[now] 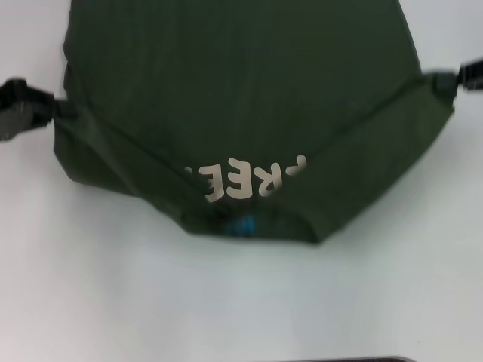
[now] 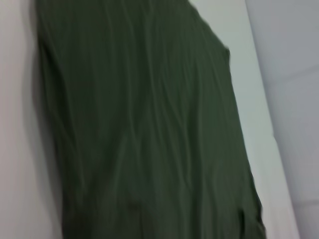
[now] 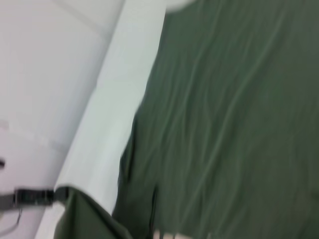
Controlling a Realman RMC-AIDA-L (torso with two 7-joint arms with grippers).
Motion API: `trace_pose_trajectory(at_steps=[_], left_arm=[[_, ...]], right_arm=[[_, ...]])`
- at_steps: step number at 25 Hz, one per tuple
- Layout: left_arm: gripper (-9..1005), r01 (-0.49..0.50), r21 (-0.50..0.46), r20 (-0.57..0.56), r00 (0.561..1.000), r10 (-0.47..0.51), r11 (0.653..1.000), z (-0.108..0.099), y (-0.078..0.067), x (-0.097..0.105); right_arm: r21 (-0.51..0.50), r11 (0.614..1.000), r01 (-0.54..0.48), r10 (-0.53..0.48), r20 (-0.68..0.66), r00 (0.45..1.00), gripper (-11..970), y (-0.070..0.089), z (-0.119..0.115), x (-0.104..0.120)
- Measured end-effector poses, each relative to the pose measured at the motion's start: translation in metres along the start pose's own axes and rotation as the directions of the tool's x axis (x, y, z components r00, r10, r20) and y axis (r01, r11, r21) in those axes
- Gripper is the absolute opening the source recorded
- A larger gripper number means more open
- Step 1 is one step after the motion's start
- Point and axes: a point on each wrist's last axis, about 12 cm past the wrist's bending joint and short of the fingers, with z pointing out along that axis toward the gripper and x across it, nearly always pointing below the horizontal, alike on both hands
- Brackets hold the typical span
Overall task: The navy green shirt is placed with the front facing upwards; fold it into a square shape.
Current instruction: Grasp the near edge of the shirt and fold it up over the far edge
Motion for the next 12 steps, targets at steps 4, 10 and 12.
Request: trace_pose_trajectory(at_steps=[4,10,12], left_arm=[[72,-0.021,-0.046,0.076,0.997,0.025,0.999,0.009,-0.004,-0.017],[75,-0.08,-0.125,0.149,0.984,0.098,0.989,0.043,-0.016,-0.038],[76,-0.114,-0.161,0.15,0.979,0.139,0.98,0.058,-0.024,-0.045]], right_arm=[[0.018,1.0,-0.002,-0.001,0.122,0.992,17,-0.004,-0.002,-0.011],[0.061,0.997,0.043,-0.056,0.225,0.973,18,-0.005,0.02,-0.026],[0.068,0.996,0.062,-0.077,0.246,0.966,18,-0.004,0.029,-0.033]])
